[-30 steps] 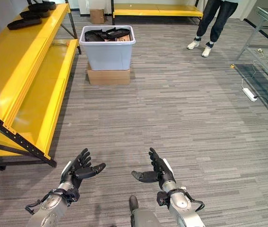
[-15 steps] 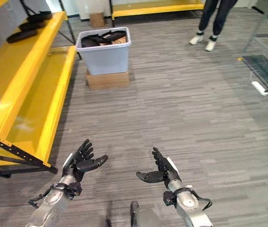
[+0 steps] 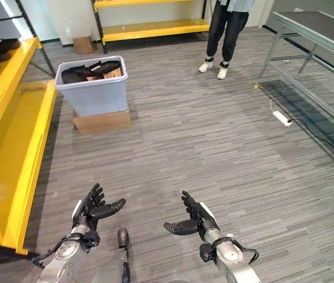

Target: Move parts from the plastic box to the shelf.

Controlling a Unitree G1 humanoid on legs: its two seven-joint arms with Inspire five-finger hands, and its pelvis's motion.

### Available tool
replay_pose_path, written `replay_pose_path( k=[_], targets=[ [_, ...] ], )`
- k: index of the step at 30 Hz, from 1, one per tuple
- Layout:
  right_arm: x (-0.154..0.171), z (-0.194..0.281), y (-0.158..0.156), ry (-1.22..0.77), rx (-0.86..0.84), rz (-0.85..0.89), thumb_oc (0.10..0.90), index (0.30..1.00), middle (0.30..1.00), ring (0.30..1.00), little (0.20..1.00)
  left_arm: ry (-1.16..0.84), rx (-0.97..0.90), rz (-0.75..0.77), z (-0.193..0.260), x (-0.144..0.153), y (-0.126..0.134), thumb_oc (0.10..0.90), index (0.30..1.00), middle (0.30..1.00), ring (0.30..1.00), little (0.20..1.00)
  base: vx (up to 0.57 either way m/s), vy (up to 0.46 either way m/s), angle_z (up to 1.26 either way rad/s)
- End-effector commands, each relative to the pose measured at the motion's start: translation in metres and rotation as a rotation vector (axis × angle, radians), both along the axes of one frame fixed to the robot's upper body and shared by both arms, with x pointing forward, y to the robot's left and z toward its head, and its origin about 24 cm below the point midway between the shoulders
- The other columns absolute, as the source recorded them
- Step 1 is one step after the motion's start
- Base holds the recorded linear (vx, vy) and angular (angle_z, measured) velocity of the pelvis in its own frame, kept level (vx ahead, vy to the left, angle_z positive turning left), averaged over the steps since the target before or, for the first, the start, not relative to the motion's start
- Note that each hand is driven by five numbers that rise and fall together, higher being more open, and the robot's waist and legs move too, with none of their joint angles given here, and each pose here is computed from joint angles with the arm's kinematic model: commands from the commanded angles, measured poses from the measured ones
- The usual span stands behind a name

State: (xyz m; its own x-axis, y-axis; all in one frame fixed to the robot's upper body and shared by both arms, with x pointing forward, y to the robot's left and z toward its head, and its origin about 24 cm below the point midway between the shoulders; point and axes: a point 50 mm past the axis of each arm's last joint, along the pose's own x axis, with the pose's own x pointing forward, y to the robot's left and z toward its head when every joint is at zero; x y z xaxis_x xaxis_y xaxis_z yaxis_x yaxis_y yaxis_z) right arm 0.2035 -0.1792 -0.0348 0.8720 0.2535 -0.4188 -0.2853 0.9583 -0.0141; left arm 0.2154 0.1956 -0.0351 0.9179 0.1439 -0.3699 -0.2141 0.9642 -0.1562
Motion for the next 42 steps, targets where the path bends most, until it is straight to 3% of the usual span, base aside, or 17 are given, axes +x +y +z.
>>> replay_pose_path(
  k=[1,7,10,33,42],
  targets=[
    [0.030,0.050,0.012,-0.249,0.100,0.046,0.900,1.000,1.000,1.000,1.000,-0.286,0.004,0.002,0.054,0.030,0.000,0.900,1.000,1.000,1.000,1.000,0.20,0.092,-0.13],
    [0.029,0.047,0.015,-0.240,0.103,0.009,0.900,1.000,1.000,1.000,1.000,-0.271,0.018,-0.041,0.054,0.025,0.004,0.900,1.000,1.000,1.000,1.000,0.24,0.116,-0.07],
    [0.029,0.045,0.017,-0.236,0.109,-0.009,0.900,1.000,1.000,1.000,1.000,-0.282,0.022,0.056,0.058,0.026,0.010,0.900,1.000,1.000,1.000,1.000,0.12,0.024,0.22],
    [0.033,0.055,0.028,-0.307,0.160,-0.005,0.900,1.000,1.000,1.000,1.000,-0.269,0.109,0.075,0.059,0.019,0.024,0.900,1.000,1.000,1.000,1.000,0.10,0.055,0.09],
    [0.031,0.039,0.041,-0.219,0.182,0.002,0.900,1.000,1.000,1.000,1.000,-0.276,0.112,0.074,0.059,0.019,0.026,0.900,1.000,1.000,1.000,1.000,0.11,0.171,0.04]
  ],
)
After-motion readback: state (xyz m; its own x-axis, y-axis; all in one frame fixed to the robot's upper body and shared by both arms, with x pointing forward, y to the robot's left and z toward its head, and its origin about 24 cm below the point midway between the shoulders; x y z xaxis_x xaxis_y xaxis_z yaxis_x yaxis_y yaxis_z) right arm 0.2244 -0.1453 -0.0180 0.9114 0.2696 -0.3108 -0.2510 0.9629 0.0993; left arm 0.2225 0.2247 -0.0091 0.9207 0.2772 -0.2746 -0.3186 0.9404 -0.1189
